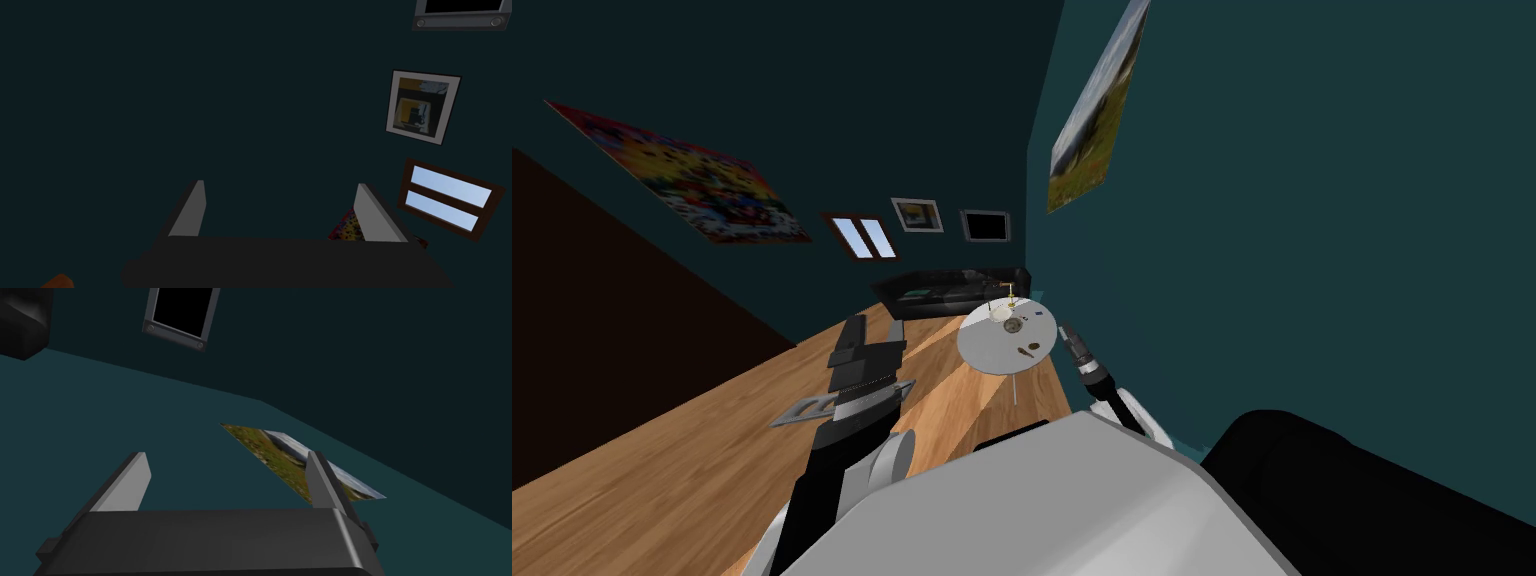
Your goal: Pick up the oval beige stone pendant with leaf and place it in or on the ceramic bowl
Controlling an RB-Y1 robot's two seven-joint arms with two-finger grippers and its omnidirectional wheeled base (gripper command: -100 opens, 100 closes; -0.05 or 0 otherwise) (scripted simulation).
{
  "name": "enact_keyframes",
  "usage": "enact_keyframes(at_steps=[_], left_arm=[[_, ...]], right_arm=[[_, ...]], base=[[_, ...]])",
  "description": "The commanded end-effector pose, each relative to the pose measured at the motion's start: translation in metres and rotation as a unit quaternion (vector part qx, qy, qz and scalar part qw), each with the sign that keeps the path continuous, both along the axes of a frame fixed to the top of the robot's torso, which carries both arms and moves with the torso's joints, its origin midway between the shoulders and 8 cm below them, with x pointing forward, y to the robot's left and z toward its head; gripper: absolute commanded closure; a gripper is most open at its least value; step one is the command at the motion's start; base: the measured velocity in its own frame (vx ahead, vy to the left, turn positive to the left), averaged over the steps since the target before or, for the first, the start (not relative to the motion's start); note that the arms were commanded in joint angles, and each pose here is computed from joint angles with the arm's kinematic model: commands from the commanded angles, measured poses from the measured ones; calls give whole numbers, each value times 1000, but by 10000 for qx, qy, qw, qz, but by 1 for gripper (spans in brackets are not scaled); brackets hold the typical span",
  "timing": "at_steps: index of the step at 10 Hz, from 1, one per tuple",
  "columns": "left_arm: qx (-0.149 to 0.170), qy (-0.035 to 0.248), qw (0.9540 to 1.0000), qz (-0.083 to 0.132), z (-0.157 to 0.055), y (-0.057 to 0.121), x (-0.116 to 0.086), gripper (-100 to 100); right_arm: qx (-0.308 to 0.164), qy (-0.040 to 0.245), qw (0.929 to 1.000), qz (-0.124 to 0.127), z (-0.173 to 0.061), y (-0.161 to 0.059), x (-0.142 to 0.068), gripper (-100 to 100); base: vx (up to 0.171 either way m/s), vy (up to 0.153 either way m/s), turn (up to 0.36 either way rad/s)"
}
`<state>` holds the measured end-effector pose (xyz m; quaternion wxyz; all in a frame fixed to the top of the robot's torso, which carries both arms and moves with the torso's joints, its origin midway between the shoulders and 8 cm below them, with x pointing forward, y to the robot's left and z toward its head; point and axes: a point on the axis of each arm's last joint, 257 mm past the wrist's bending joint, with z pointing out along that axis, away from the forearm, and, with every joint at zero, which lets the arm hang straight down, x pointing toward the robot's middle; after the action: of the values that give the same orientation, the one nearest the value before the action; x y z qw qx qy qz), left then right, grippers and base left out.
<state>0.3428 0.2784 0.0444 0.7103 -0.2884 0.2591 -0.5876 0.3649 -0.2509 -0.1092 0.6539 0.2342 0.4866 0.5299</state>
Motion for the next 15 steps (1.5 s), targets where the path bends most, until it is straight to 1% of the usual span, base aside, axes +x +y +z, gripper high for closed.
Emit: enact_keyframes(at_steps=[1,2,3,4,5,6,7,8,9,10,11,12,13,14,15], left_arm=[[0,0,10000,0,0,0,0,0],[0,0,10000,0,0,0,0,0],[0,0,10000,0,0,0,0,0],[0,0,10000,0,0,0,0,0],[0,0,10000,0,0,0,0,0],[0,0,10000,0,0,0,0,0],[0,0,10000,0,0,0,0,0],[0,1,10000,0,0,0,0,0],[0,0,10000,0,0,0,0,0],[0,1,10000,0,0,0,0,0],[0,1,10000,1,0,0,0,0],[0,0,10000,0,0,0,0,0],[0,0,10000,0,0,0,0,0],[0,0,10000,0,0,0,0,0],[0,1,10000,1,0,0,0,0]], right_arm=[[-170,253,9995,-4,-24,0,3,-100],[-448,439,9980,73,-42,4,2,-100],[-453,543,9975,44,-52,1,3,-100],[-745,749,9943,127,-74,4,1,-100],[-750,843,9936,102,-83,1,1,-100],[-1054,1047,9887,196,-105,3,-3,-100],[-1061,1150,9875,169,-115,0,-4,-100],[-1374,1348,9809,274,-137,1,-9,-100],[-1382,1436,9796,252,-145,-2,-10,-100],[-1384,1461,9792,246,-147,-3,-10,-100],[-1708,1692,9700,353,-173,-4,-18,-100],[-1716,1774,9685,333,-180,-7,-20,-100],[-2037,1913,9590,470,-198,-6,-27,-100],[-2055,2085,9552,429,-214,-13,-32,-100],[-2374,2189,9446,582,-229,-12,-39,-100]], base=[[-54,-40,28],[-52,-40,74],[-34,-39,42],[-33,-43,83],[-27,-36,60],[-31,-32,145],[-24,-29,65],[-23,-31,131],[-21,-29,92],[-11,-12,-12],[-16,-11,147],[-17,-21,124],[-19,-24,191],[-12,-27,99],[-14,-30,222]])
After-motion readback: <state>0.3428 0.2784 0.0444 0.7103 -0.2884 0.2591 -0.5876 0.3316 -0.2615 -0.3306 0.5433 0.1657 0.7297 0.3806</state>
